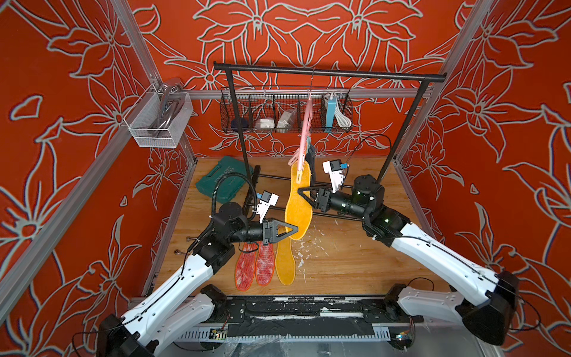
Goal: Take the shoe insoles off the hanger
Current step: Remove the insole from the hanger, then open the clamp at the hanger.
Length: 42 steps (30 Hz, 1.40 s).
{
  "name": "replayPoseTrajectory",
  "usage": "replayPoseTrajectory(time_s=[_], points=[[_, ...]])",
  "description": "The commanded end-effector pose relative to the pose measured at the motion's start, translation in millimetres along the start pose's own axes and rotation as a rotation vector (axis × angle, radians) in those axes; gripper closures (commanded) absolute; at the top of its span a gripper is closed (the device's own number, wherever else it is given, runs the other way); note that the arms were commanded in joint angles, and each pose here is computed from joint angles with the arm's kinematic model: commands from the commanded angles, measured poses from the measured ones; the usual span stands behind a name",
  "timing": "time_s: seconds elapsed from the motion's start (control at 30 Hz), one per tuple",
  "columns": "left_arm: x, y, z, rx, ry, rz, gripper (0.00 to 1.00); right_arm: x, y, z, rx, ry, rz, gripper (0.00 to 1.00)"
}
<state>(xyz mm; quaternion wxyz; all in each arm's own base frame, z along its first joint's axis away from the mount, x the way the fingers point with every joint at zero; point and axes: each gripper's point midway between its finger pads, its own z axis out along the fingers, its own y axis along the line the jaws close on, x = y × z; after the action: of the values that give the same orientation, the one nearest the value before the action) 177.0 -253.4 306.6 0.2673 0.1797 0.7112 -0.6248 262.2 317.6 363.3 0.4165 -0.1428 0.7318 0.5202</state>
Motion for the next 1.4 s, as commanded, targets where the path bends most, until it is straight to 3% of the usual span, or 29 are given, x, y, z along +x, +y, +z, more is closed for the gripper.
replayPoseTrajectory(time_s=[0.0, 0.4, 0.73, 1.1, 1.37], points=[[6, -13, -5, 0.034, 0.032, 0.039, 1.00, -34, 9, -1, -0.024, -0.097, 0.031, 0.62], [15, -17, -11, 0.034, 0.046, 0.045, 1.00, -72, 26, 7, -0.108, -0.132, -0.003, 0.63], [23, -20, -14, 0.051, 0.064, 0.041, 1.00, -88, 34, 23, -0.183, -0.119, 0.045, 0.64], [30, -16, -15, 0.041, 0.089, 0.047, 1.00, -99, 38, 40, -0.248, -0.105, 0.092, 0.82], [41, -5, -17, 0.012, 0.102, 0.018, 1.00, -103, 27, 41, -0.198, -0.121, 0.055, 0.83]])
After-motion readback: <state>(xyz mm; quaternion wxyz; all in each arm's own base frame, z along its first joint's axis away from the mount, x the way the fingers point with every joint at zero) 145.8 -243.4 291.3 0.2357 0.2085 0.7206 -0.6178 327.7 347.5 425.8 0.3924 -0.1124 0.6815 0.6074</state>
